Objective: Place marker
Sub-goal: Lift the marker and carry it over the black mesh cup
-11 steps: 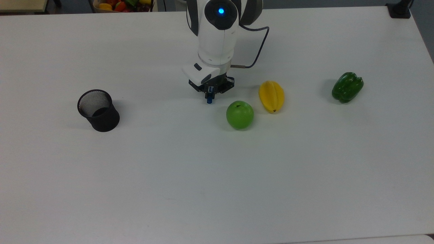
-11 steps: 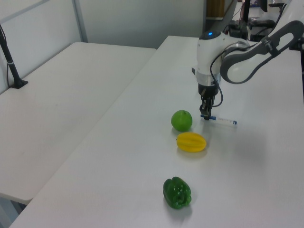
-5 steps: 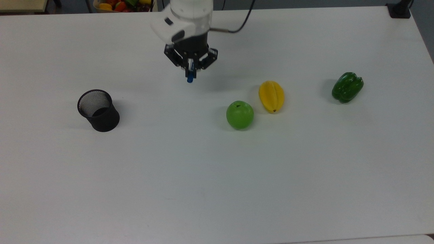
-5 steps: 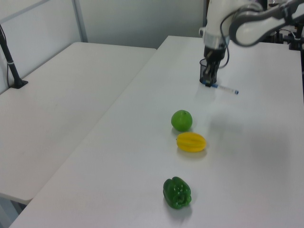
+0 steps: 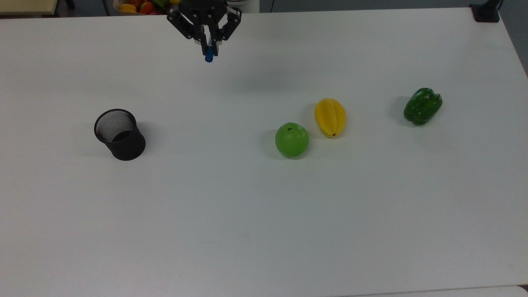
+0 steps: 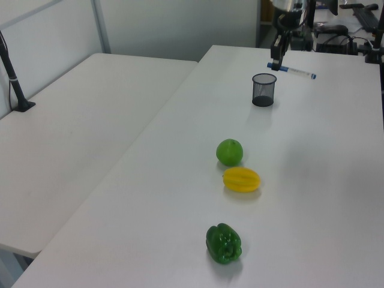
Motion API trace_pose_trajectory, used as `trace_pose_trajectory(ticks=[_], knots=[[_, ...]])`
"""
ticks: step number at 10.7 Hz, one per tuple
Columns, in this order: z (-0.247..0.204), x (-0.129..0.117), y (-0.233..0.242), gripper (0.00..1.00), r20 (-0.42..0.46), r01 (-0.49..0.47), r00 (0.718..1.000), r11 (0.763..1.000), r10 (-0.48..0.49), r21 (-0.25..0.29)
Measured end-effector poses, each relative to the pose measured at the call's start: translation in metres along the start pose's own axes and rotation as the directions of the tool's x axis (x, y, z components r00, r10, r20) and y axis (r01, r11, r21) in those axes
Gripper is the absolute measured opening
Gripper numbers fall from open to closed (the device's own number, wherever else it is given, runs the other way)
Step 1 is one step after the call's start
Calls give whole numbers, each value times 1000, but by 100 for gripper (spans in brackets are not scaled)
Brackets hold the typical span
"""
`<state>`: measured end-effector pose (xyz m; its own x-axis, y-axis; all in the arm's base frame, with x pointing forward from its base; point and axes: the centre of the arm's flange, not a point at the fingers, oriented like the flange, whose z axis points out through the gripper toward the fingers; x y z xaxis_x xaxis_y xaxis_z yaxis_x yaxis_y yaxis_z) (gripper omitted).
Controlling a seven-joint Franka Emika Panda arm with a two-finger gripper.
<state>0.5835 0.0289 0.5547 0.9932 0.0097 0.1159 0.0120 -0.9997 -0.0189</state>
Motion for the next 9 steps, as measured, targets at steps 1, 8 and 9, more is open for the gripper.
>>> trace_pose_trajectory(ticks=[1,8,9], knots=[[-5,1,7,17,-3,-2,1000,1000,2,8],[-22,17,132,17,-194,10,981,1000,-11,-6],[-15,25,146,17,-244,-11,970,1000,7,-15]])
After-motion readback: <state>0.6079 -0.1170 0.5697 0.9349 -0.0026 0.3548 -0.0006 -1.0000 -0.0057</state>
